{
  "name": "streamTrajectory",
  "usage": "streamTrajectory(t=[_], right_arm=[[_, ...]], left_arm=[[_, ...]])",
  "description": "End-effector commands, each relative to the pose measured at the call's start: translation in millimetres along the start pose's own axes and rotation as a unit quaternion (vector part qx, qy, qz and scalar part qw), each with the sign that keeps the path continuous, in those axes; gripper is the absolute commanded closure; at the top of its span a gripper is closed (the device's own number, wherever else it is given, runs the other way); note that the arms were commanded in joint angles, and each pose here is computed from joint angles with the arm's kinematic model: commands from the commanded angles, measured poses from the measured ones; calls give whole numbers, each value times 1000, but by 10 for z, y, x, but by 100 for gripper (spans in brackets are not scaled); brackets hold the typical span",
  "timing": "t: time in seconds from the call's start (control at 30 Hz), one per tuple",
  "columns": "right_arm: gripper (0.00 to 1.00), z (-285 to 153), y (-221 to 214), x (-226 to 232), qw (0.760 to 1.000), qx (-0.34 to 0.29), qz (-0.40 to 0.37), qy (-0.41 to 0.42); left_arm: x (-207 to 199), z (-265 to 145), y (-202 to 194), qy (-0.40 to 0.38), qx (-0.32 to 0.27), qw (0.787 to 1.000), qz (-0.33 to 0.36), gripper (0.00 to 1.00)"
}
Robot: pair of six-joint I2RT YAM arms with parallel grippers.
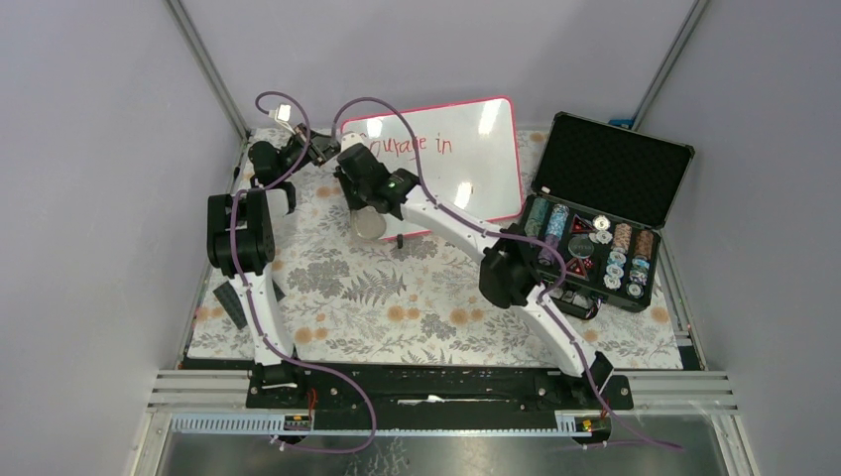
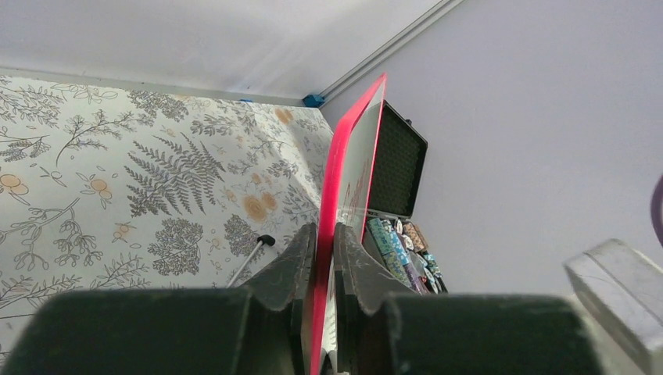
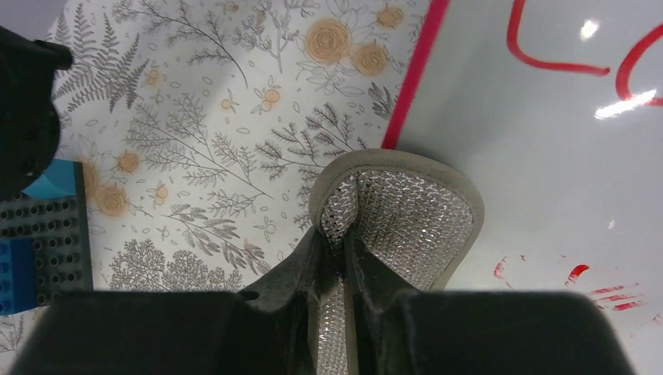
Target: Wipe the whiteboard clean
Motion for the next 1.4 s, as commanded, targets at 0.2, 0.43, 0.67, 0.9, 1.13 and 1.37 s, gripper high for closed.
streamTrajectory(t=[0.2,0.43,0.67,0.9,1.13,1.37], right_arm=[[100,-329,88,-1095,992,-19,73,-102],[100,-521,-82,-1701,982,-34,92,-160],[100,-290,-31,-1221,992,-23,91,-86],[100,-46,79,-518,998,-6,45,-39],[100,-27,242,-370,998,-20,53,-21],[100,-201,206,-997,995,-23,78,-65]], left_arm=[[-244,29,122,-19,-1,999,35,100],[-273,56,119,-16,1,999,38,100],[-300,107,92,-14,5,999,37,100],[-317,124,95,-7,3,999,38,100],[-386,142,110,-10,-2,999,40,100],[-382,131,109,1,-1,999,46,100]])
Point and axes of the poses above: each gripper's point midway between its finger pads, its own z axis out along the fingers, its own x axis along the line the jaws close on, y = z × x, the point moved 4 cm from there along -z, back along the fingers, and after that the axes turned 9 degrees about z, right-handed, at the moved point
